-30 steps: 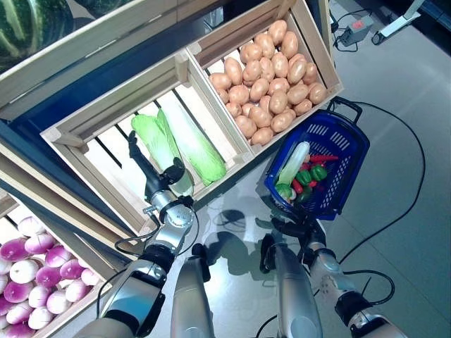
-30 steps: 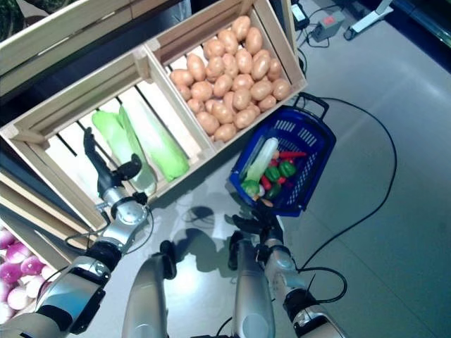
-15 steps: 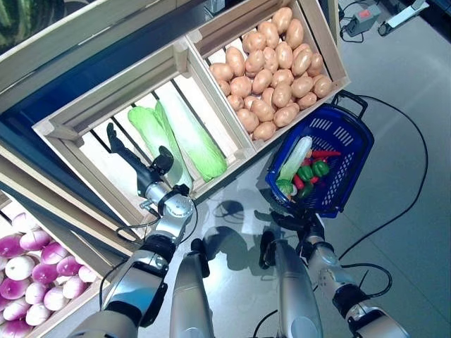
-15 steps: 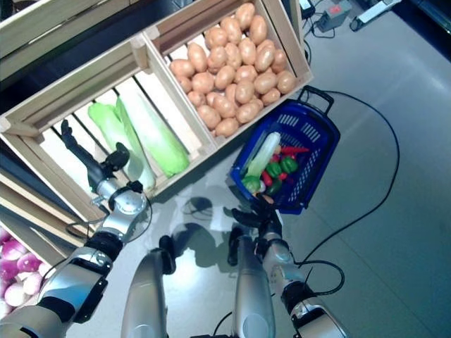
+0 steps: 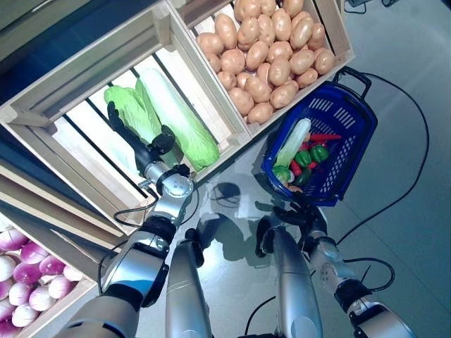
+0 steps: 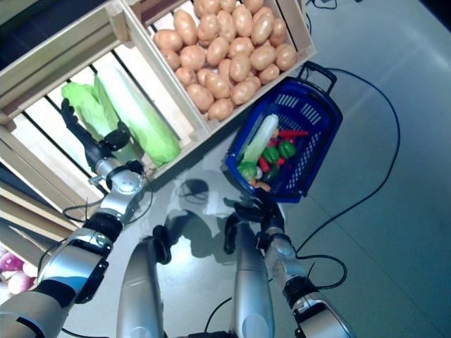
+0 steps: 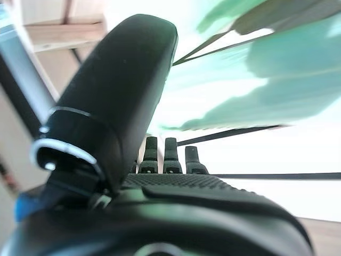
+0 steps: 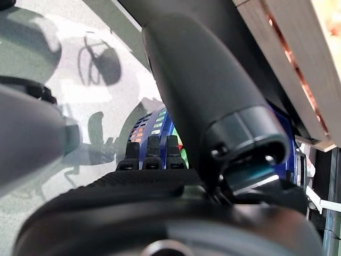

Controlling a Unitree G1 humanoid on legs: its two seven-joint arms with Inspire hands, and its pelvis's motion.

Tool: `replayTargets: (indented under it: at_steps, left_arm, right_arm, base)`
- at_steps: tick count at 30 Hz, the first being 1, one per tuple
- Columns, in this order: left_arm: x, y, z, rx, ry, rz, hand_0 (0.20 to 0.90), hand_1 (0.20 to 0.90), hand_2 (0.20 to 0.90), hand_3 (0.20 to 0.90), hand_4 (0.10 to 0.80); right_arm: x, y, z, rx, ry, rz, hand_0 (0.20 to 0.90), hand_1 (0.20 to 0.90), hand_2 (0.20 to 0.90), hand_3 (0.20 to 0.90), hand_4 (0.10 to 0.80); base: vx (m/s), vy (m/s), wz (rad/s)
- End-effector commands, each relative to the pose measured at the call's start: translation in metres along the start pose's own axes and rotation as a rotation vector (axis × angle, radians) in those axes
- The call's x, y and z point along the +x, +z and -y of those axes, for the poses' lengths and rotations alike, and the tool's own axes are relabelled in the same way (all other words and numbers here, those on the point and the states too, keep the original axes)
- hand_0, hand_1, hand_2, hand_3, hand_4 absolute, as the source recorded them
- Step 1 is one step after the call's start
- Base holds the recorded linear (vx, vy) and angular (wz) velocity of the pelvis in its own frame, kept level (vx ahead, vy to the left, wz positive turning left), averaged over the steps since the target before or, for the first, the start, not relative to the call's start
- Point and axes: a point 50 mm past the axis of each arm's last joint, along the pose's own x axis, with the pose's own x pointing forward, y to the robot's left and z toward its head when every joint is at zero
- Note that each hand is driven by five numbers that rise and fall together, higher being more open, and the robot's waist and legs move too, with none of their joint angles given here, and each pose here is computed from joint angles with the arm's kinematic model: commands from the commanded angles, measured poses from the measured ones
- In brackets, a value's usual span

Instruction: Put vegetables into the basket

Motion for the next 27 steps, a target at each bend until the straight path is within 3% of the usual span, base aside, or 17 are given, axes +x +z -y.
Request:
replayTargets:
  at_steps: [1, 20, 25, 27]
  left_arm:
    - [0.028, 0.040, -0.003, -0.087, 0.060, 0.073, 0.900, 0.900, 0.900, 0.900, 0.800]
    - [0.041, 0.032, -0.008, -0.119, 0.118, -0.104, 0.900, 0.900, 0.900, 0.900, 0.800]
    - [0.043, 0.036, -0.004, -0.185, 0.011, -0.101, 0.900, 0.900, 0.900, 0.900, 0.800]
    - [0.043, 0.039, -0.003, -0.224, -0.035, -0.074, 0.359, 0.359, 0.359, 0.359, 0.439]
  right_arm:
    - [0.000, 0.020, 0.001, 0.081, -0.025, 0.117, 0.900, 0.900, 0.900, 0.900, 0.800]
    - [0.008, 0.060, -0.018, 0.151, -0.003, 0.243, 0.900, 0.900, 0.900, 0.900, 0.800]
    - [0.008, 0.067, -0.022, 0.147, 0.000, 0.262, 0.900, 0.900, 0.900, 0.900, 0.800]
    - [0.007, 0.067, -0.021, 0.142, -0.002, 0.262, 0.900, 0.900, 0.900, 0.900, 0.800]
  base:
    - [0.000, 0.000, 0.00]
    - [0.002, -0.002, 0.00]
    - [0.000, 0.000, 0.00]
    - [0.000, 0.000, 0.00]
